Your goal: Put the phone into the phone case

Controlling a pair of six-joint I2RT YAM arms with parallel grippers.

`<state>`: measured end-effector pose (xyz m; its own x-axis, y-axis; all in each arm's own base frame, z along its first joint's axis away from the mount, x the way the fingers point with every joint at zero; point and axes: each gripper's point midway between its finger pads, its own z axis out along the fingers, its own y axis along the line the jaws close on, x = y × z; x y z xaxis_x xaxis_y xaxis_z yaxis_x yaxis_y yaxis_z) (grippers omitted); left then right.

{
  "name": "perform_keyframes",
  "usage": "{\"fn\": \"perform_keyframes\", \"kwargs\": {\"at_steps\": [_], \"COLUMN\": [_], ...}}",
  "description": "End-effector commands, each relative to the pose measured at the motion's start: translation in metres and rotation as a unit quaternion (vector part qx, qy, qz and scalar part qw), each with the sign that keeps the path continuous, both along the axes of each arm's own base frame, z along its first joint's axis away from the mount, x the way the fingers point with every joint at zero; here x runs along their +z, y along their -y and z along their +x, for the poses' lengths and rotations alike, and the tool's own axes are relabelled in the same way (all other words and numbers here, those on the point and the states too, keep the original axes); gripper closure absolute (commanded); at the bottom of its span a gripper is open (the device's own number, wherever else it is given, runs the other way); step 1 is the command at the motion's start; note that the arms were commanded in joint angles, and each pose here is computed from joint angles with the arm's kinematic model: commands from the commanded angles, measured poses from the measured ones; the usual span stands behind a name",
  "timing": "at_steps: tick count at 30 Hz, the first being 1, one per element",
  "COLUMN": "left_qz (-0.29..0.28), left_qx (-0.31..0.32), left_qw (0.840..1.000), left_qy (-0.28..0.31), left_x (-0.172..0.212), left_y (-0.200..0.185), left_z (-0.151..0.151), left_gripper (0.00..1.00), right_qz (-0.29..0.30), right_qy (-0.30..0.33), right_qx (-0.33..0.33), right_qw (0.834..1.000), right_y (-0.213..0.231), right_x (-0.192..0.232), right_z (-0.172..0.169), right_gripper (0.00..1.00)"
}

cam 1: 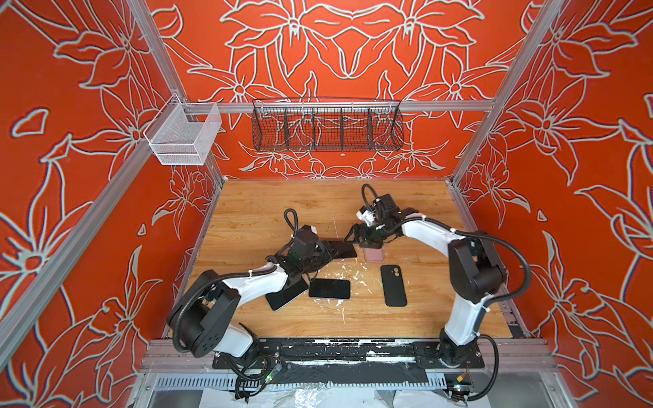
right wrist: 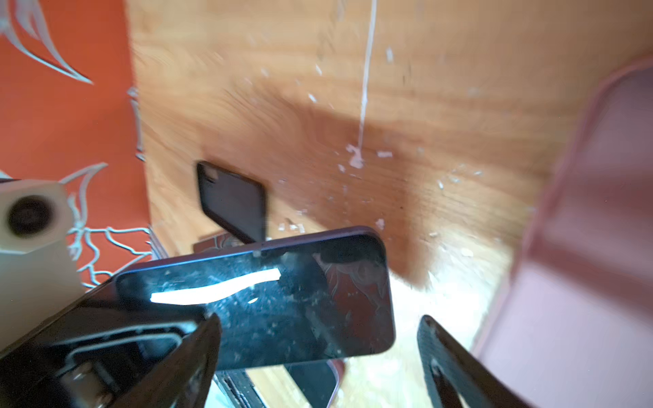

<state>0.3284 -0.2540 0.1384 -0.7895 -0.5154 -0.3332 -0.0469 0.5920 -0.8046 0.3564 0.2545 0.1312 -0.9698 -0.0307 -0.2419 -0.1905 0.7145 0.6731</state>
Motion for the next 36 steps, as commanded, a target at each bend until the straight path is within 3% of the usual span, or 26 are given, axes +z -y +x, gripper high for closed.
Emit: {"fn": "perform_keyframes", "kwargs": {"at_steps": [1,5,8,13,20,26,36], "left_qz": [0.024,0.035,0.036,-0.018,-0.058,-0.098,-0.184], "left_qx": [-0.037,-0.064,-0.089,-0.167,-0.244,-0.242,-0.221], "left_qw": [0.994,0.987,0.981,0.968,0.949,0.948,0.947], "left_qy": [0.096,0.145,0.168,0.184,0.193,0.185,0.144], "left_x": [0.066,0.108,0.131,0.169,0.203,0.221,0.228], "left_y": [0.003,0.000,-0.004,-0.004,-0.002,-0.004,0.006], "left_z": [0.002,-0.007,-0.015,-0.039,-0.081,-0.092,-0.080], "left_gripper": [0.98,0.97,0.96,0.95,0.94,0.92,0.92], "right_qz": [0.013,0.023,-0.003,-0.025,0.138,0.259,0.280], "right_qy": [0.069,0.117,0.148,0.182,0.178,0.227,0.168], "right_qx": [-0.027,-0.053,-0.097,-0.112,-0.017,0.031,-0.001], "right_qw": [0.997,0.991,0.984,0.977,0.974,0.938,0.945], "right_y": [0.022,0.046,0.071,0.096,0.067,0.055,0.053], "right_x": [0.066,0.107,0.127,0.146,0.167,0.209,0.192], "right_z": [0.006,-0.005,-0.015,-0.050,-0.110,-0.145,-0.136], "right_gripper": [0.12,0.12,0.10,0.07,0.08,0.06,0.07]}}
